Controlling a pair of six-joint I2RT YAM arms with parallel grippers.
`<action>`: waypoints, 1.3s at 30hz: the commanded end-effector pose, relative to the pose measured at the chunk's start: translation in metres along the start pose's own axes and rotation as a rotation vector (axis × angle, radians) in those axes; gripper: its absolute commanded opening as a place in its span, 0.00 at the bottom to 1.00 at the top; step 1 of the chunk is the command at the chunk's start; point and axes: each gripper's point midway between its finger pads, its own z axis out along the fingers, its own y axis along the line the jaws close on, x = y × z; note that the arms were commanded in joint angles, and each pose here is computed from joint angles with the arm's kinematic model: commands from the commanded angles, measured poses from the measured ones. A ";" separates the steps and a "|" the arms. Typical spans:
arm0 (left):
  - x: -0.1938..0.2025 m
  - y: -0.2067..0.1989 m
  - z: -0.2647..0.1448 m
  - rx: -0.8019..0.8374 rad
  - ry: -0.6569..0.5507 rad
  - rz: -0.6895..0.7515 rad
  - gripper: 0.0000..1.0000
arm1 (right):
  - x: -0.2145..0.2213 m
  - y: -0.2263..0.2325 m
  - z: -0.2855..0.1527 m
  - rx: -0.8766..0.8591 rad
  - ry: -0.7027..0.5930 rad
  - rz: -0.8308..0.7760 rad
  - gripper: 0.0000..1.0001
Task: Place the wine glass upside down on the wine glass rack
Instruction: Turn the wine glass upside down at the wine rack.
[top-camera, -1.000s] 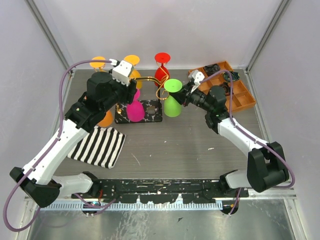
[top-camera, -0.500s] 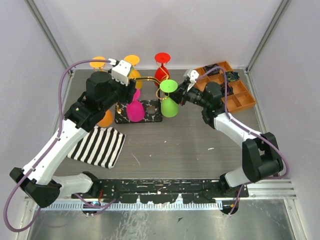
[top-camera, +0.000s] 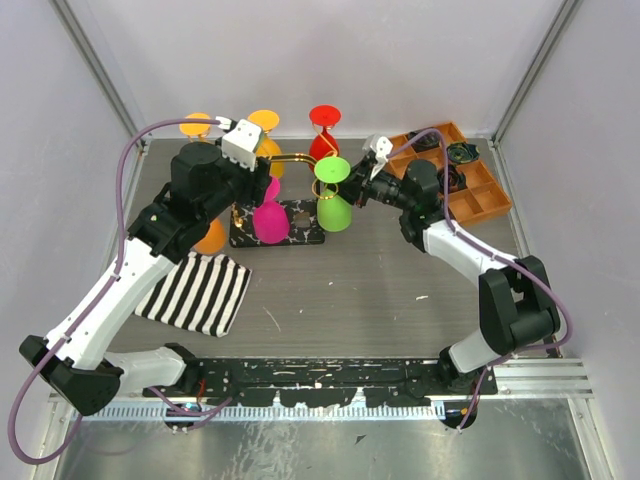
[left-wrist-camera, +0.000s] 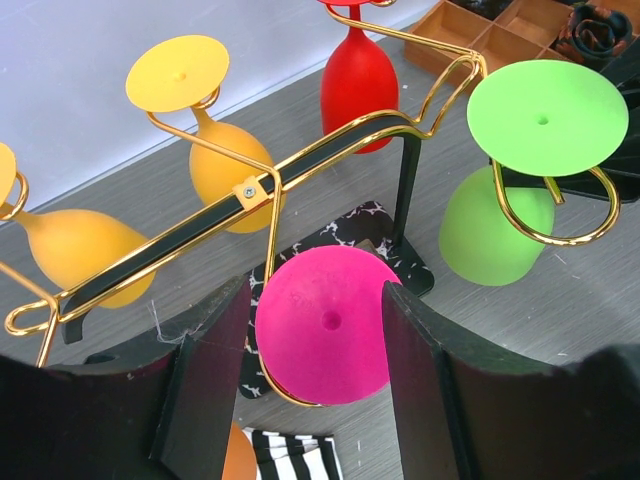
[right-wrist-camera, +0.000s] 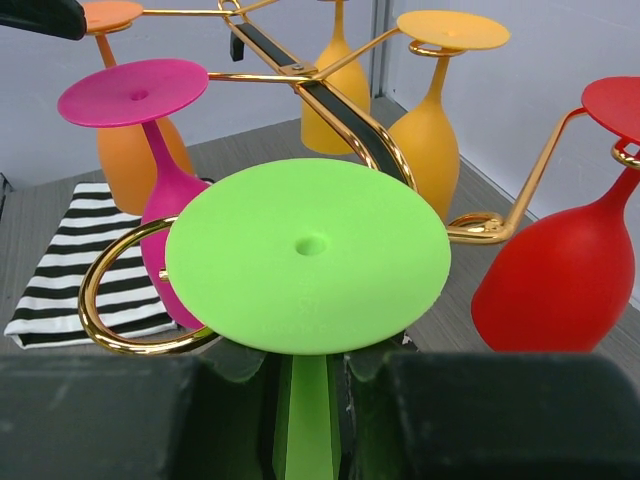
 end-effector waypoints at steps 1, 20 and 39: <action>-0.009 0.001 -0.002 0.007 -0.041 -0.009 0.62 | -0.031 0.004 0.010 -0.042 -0.075 -0.075 0.01; -0.007 0.001 -0.002 0.014 -0.038 -0.013 0.61 | -0.018 0.018 0.020 -0.138 -0.045 -0.059 0.04; -0.006 0.001 -0.001 0.017 -0.034 -0.014 0.61 | -0.017 0.031 0.014 -0.164 -0.071 -0.062 0.28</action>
